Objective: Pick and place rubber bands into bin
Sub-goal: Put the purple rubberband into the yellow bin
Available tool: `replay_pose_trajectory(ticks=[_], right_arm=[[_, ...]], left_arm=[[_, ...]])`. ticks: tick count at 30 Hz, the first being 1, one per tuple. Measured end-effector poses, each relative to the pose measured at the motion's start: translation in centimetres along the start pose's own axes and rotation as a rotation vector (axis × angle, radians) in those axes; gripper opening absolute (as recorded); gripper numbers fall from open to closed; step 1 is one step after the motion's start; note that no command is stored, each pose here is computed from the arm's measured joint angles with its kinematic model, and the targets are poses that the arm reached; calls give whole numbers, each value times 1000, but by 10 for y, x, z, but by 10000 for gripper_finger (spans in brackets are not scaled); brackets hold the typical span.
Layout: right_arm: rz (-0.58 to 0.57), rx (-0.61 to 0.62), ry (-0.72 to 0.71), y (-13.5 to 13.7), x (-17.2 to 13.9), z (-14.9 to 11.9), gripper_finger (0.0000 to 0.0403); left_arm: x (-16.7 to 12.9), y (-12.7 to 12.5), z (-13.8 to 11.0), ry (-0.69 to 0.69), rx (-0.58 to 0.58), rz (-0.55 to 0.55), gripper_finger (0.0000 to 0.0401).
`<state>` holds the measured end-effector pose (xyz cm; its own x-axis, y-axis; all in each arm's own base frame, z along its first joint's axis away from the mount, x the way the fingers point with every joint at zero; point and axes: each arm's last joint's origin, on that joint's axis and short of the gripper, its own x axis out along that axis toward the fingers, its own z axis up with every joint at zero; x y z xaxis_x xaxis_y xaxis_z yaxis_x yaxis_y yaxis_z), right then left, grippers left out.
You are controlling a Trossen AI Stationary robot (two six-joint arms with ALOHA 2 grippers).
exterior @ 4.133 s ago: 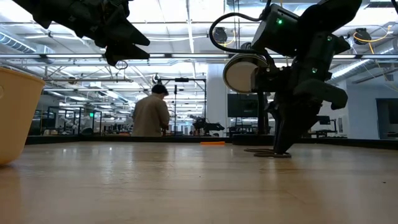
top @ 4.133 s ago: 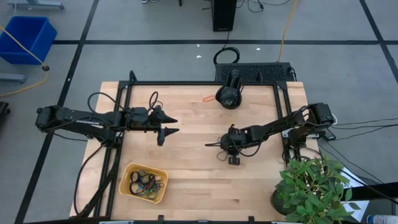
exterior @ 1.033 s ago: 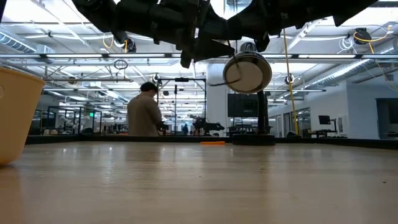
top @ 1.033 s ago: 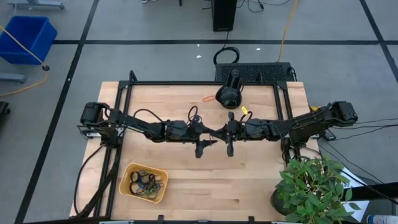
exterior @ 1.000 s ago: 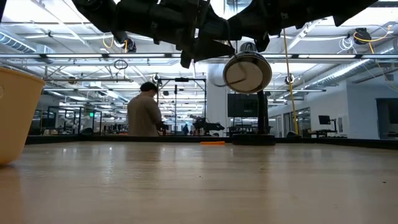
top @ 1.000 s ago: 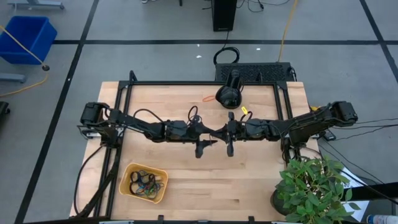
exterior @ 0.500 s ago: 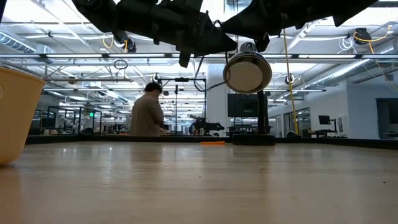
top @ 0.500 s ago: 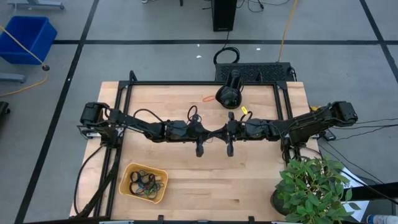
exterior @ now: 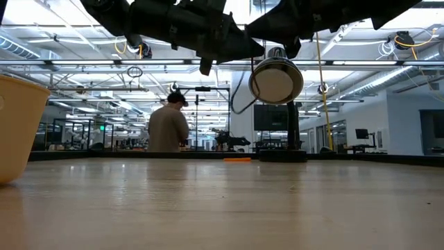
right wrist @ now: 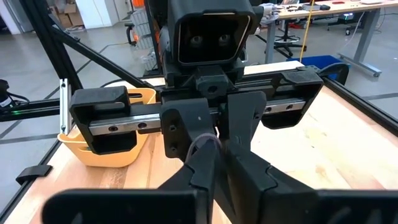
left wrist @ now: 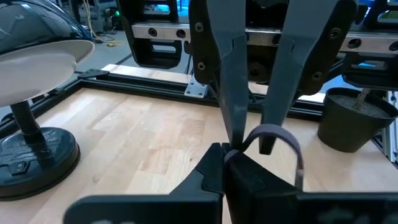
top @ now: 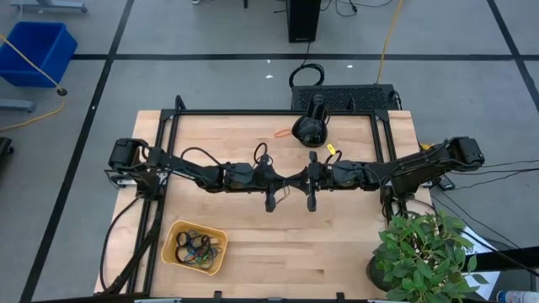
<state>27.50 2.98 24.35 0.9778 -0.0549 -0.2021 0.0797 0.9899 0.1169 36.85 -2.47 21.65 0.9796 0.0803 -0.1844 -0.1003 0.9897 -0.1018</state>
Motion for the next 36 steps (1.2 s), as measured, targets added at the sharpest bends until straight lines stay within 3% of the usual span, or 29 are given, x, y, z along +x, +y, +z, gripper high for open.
replay_pose_trajectory(ticks=[5, 14, 21, 29, 36], right_arm=[[0, 0, 0, 0, 0, 0, 68], [54, -10, 11, 1, -2, 1, 171], [44, -19, 57, -1, -23, 10, 202], [41, -21, 58, -4, -44, 19, 202], [22, -70, 100, -6, -42, 8, 206]], left_arm=[[0, 0, 0, 0, -2, 0, 3], [0, 0, 0, -1, -2, 1, 4], [-9, 1, 7, 38, 7, 15, 3], [-62, 6, 43, 162, 77, 82, 3], [-126, -8, 63, 269, -43, 37, 3]])
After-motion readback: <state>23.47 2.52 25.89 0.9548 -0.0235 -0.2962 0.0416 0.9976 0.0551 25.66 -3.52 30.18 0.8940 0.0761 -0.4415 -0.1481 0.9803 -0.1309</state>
